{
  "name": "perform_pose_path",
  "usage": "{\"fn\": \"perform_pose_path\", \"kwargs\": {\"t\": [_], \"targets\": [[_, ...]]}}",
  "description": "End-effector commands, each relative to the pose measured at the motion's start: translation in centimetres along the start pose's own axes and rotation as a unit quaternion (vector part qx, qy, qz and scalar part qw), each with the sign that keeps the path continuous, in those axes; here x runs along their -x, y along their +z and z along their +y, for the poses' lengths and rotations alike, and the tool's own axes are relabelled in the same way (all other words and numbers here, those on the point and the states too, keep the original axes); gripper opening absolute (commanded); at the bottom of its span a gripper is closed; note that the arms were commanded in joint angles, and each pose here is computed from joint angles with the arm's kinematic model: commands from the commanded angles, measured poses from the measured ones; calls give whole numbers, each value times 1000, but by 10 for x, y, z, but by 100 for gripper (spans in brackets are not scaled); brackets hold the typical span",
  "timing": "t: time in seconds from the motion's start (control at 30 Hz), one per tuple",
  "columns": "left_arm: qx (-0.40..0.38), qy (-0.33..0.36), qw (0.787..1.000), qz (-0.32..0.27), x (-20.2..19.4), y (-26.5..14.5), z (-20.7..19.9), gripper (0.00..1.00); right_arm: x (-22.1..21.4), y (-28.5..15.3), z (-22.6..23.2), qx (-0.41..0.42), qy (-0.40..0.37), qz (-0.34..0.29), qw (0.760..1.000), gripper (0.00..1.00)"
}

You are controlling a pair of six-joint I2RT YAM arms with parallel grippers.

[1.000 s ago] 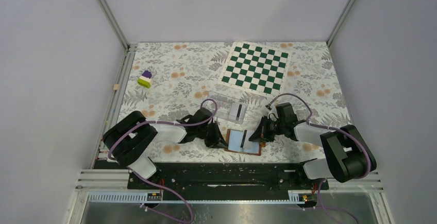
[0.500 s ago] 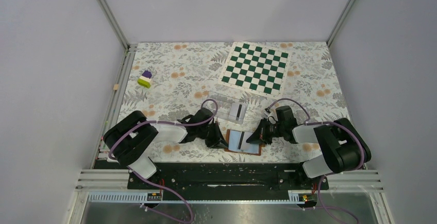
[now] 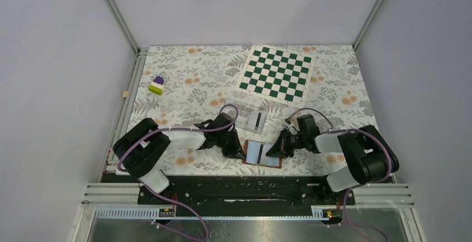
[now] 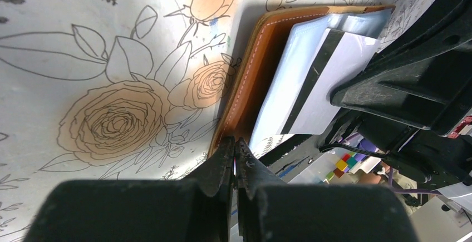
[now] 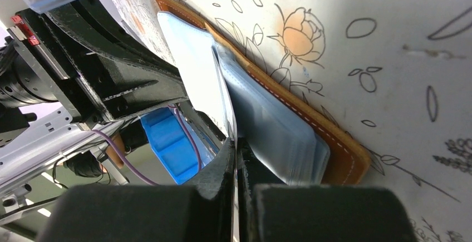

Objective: Put the credit cards into the card holder
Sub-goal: Insert the credit card into the card holder.

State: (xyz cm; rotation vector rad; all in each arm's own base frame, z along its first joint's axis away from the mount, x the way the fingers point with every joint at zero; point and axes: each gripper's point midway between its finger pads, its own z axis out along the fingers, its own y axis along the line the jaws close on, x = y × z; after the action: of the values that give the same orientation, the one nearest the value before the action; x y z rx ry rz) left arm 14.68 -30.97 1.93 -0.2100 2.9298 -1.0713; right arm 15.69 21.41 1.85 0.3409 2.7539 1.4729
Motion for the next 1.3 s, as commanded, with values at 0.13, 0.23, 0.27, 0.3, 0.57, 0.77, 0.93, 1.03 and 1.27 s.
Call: {"fn": "perform_pose_path", "kwargs": {"t": [0.13, 0.23, 0.27, 0.3, 0.57, 0.77, 0.93, 1.03, 1.27], "targets": [[23, 17, 1000, 1, 5, 7, 5, 2, -10, 1, -20, -48, 18, 41, 998, 0], [25, 18, 999, 7, 4, 8, 5, 2, -3, 4, -17, -49, 7, 38, 998, 0], [30, 20, 999, 8, 4, 8, 6, 2, 0, 5, -16, -48, 1, 35, 998, 0], [33, 24, 999, 10, 4, 8, 6, 2, 3, 5, -14, -48, -5, 34, 998, 0], [74, 41, 996, 12, 10, 7, 13, 5, 13, 8, -11, -64, -23, 43, 997, 0], [100, 30, 994, -2, 21, 1, 24, 11, 11, 11, -19, -83, -23, 44, 995, 0], [116, 25, 993, -11, 34, -1, 27, 13, 10, 15, -20, -95, -38, 49, 994, 3], [130, 24, 991, -9, 38, 2, 28, 13, 9, 18, -19, -98, -39, 53, 993, 4], [136, 18, 991, 3, 35, 8, 33, 13, 15, 22, -15, -81, -40, 26, 996, 7]]}}
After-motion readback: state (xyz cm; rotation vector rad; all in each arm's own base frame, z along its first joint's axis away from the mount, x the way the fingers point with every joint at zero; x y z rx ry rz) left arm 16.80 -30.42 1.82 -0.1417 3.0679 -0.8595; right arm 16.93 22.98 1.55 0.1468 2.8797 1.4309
